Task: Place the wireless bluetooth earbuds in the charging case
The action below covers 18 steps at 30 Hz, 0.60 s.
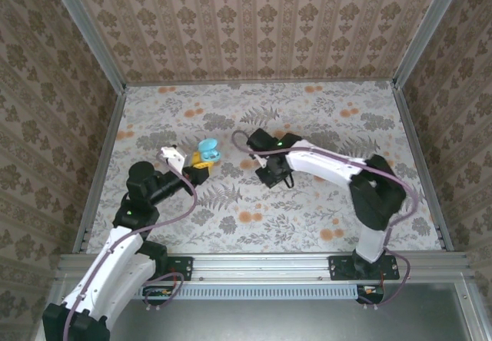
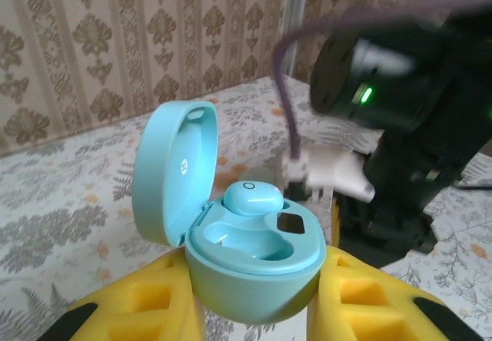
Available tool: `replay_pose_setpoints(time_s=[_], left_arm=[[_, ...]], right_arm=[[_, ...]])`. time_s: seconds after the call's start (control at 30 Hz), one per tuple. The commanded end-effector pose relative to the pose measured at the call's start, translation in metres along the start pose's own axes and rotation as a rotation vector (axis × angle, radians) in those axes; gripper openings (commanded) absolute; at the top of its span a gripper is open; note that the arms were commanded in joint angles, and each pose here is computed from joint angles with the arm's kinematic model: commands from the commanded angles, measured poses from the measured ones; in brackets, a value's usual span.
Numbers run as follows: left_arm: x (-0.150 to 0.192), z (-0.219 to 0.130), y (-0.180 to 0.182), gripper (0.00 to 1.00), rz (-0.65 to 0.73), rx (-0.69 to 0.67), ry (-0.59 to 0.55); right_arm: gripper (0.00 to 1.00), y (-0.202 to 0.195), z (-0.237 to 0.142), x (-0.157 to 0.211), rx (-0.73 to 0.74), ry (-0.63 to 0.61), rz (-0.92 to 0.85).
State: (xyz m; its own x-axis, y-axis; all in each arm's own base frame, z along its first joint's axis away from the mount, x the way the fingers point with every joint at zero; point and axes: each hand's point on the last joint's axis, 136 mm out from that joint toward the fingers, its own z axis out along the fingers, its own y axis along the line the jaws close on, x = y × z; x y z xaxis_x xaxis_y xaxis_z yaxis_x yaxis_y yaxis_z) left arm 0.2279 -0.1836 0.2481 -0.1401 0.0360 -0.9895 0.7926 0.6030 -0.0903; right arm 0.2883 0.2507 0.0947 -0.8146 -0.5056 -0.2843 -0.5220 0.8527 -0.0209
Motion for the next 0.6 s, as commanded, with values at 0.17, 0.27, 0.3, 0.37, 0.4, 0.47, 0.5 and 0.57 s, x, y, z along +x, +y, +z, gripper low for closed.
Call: replay_pose_setpoints(time_s=[0.17,0.27,0.3,0.37,0.4,0.47,0.5,0.57], left_arm=[[-0.026,0.014,-0.04,0.24,0.182,0.206,-0.135],[-0.03,0.02,-0.054,0.24,0.211,0.27,-0.15],[-0.031,0.021,-0.057,0.24,0.218,0.283,-0.153],[-0.033,0.024,-0.061,0.24,0.222,0.306,-0.155],[-0.034,0.025,-0.062,0.24,0.223,0.311,-0.157],[-0.036,0.026,-0.064,0.24,0.228,0.318,-0.161],[-0.037,0.027,-0.065,0.24,0.229,0.32,-0.163],[-0.038,0.026,-0.066,0.24,0.231,0.323,-0.165]], right_arm=[[0.17,0.032,-0.131,-0.027,-0.363,-0.436,0.253],[0.16,0.047,-0.166,-0.033,-0.488,-0.557,0.263],[0.16,0.051,-0.175,-0.034,-0.515,-0.582,0.26],[0.16,0.063,-0.195,-0.038,-0.566,-0.63,0.241],[0.16,0.068,-0.202,-0.039,-0.586,-0.647,0.233],[0.16,0.08,-0.216,-0.044,-0.628,-0.684,0.212],[0.16,0.085,-0.219,-0.047,-0.642,-0.694,0.206],[0.16,0.094,-0.224,-0.052,-0.663,-0.703,0.192]])
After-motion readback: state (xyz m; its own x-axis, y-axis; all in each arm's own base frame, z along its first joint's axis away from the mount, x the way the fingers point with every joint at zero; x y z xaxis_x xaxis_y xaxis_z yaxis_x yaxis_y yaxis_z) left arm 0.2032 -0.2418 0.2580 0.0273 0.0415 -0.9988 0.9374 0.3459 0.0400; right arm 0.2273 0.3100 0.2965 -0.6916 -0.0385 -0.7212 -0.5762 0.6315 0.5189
